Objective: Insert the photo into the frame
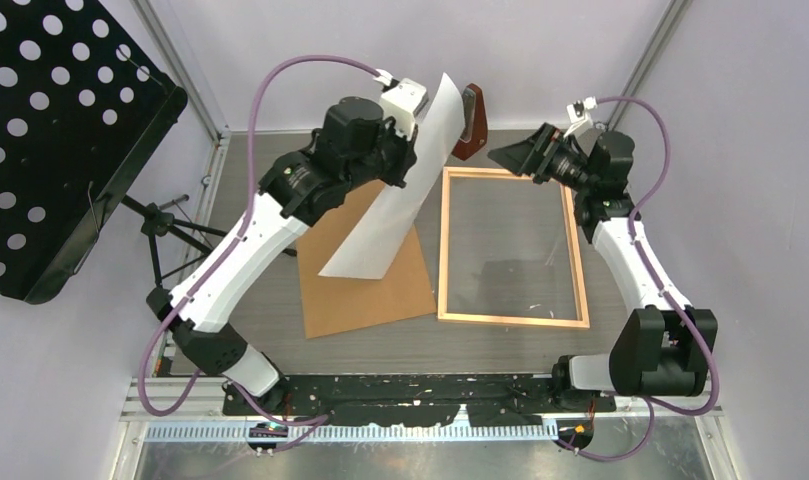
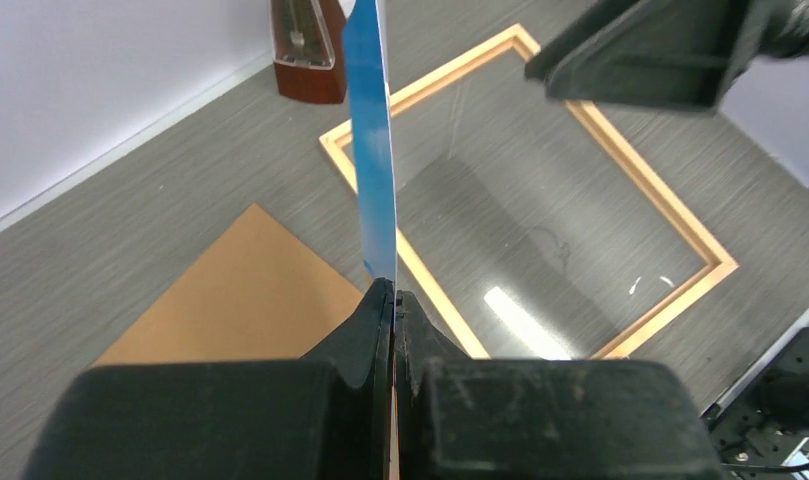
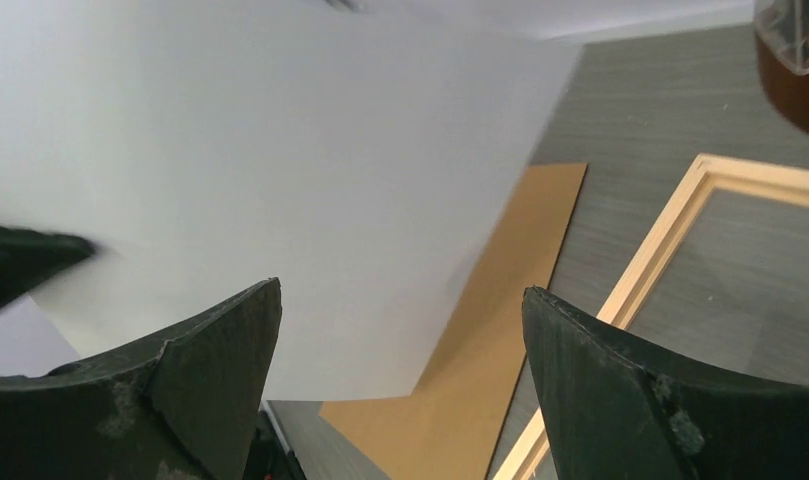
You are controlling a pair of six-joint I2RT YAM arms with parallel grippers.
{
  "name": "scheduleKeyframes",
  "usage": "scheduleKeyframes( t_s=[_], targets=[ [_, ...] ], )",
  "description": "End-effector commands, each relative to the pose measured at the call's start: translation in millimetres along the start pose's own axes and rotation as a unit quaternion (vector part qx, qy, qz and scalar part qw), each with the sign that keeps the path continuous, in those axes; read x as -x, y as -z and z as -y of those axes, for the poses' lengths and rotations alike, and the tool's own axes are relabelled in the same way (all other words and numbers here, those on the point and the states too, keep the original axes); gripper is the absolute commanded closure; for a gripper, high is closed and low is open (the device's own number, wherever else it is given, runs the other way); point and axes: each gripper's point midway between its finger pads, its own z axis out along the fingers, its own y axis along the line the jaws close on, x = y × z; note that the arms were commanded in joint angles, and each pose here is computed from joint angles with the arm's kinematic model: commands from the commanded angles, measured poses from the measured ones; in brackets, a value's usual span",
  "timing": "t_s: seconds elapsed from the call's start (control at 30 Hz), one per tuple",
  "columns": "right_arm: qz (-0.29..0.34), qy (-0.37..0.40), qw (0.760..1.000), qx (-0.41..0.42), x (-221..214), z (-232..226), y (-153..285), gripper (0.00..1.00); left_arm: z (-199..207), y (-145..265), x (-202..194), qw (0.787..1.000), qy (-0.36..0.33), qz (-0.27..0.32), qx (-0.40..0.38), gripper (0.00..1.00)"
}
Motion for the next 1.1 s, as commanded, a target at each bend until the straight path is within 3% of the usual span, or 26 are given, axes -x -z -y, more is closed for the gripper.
scheduleKeyframes(
  t_s=[0.0, 0.6, 0.83, 1.07],
  targets=[
    [0.017, 0.067, 0.995, 0.077, -10.8, -19.3, 9.4, 0.04, 0.8, 33.4, 35.1, 0.998, 0.023, 0.055, -0.029, 1.0],
    [-0.017, 0.029, 0.985, 0.166, -104.8, -4.1, -22.7, 0.02, 9.1, 65.8, 69.7, 0.985, 0.103, 0.097, -0.101, 1.0],
    [-0.052, 0.011, 0.988, 0.146, -141.6, 16.1, -34.6, 0.01, 4.3, 47.5, 53.0, 0.987, 0.113, 0.076, -0.089, 1.0],
    [-0.045, -0.013, 0.972, 0.229, -142.0, -8.1, -45.3, 0.01, 2.1, 36.2, 49.1, 0.979, 0.16, 0.061, -0.109, 1.0]
  ],
)
